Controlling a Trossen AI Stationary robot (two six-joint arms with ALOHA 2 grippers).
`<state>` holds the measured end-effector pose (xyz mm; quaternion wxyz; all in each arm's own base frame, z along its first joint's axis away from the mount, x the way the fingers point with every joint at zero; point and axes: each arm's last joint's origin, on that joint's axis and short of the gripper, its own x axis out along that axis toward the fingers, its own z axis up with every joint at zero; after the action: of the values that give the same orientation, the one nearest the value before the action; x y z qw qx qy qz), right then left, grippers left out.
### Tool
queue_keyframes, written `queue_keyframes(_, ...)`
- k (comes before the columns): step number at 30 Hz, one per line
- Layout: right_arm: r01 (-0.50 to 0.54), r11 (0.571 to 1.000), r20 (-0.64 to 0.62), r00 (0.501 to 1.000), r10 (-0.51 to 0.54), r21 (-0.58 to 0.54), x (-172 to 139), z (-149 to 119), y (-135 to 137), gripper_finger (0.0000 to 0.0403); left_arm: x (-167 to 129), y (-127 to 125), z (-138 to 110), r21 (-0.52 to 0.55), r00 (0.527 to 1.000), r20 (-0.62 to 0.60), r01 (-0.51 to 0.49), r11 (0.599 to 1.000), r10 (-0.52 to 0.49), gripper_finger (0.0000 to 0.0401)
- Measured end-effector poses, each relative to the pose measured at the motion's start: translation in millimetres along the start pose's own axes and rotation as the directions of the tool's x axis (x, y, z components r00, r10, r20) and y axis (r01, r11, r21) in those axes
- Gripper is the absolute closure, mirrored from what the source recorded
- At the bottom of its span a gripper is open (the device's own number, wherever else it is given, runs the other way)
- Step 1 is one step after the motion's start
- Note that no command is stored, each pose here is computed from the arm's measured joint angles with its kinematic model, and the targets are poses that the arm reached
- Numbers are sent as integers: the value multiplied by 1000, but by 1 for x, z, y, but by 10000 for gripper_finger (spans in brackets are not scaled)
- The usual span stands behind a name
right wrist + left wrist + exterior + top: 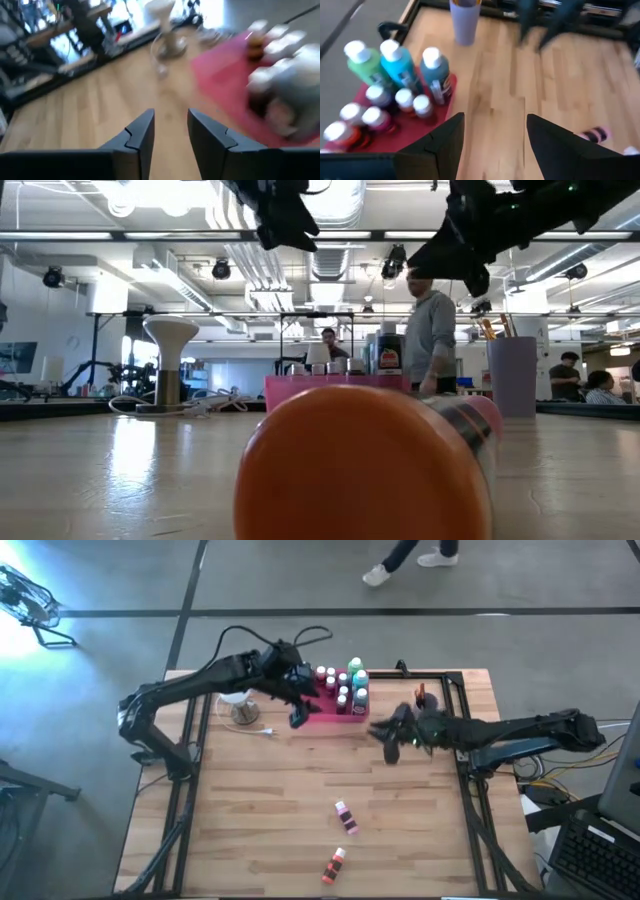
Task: Pick & Place Paint Supplies
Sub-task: Put the light pink black paint bottle into the pink bin
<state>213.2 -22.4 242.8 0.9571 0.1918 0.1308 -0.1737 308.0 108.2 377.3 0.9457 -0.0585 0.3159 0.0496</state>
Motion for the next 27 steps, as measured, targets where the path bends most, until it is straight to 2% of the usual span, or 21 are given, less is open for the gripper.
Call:
queue_keyframes(4, 2, 1000, -72, 997, -3, -20, 7, -26, 34, 304, -11, -12, -4, 21, 996, -45, -81, 997, 82, 181)
queue_keyframes(8, 3, 998, -84, 996, -7, -56, 10, -40, 71, 320, -21, -17, -7, 33, 989, -64, -134, 990, 136, 181)
queue_keyframes(12, -36, 998, -134, 991, 28, -56, 13, -42, 103, 332, -28, -18, -12, 35, 983, -83, -161, 986, 163, 181)
queue_keyframes(15, -33, 997, -213, 977, 17, -69, 15, -43, 125, 339, -32, -18, -19, 35, 974, -152, -167, 985, 170, 181)
queue_keyframes(18, 3, 997, -306, 952, -27, -79, 16, -43, 145, 346, -36, -19, -28, 33, 955, -245, -163, 986, 166, 181)
queue_keyframes(21, 82, 993, -399, 911, -109, -84, 18, -46, 162, 353, -39, -20, -35, 33, 935, -315, -163, 986, 165, 181)
queue_keyframes(24, 176, 977, -480, 852, -211, -117, 21, -54, 178, 360, -37, -19, -41, 41, 924, -335, -179, 983, 182, 181)
queue_keyframes(27, 257, 958, -542, 791, -284, -126, 25, -64, 195, 364, -35, -17, -46, 69, 903, -354, -235, 969, 244, 181)
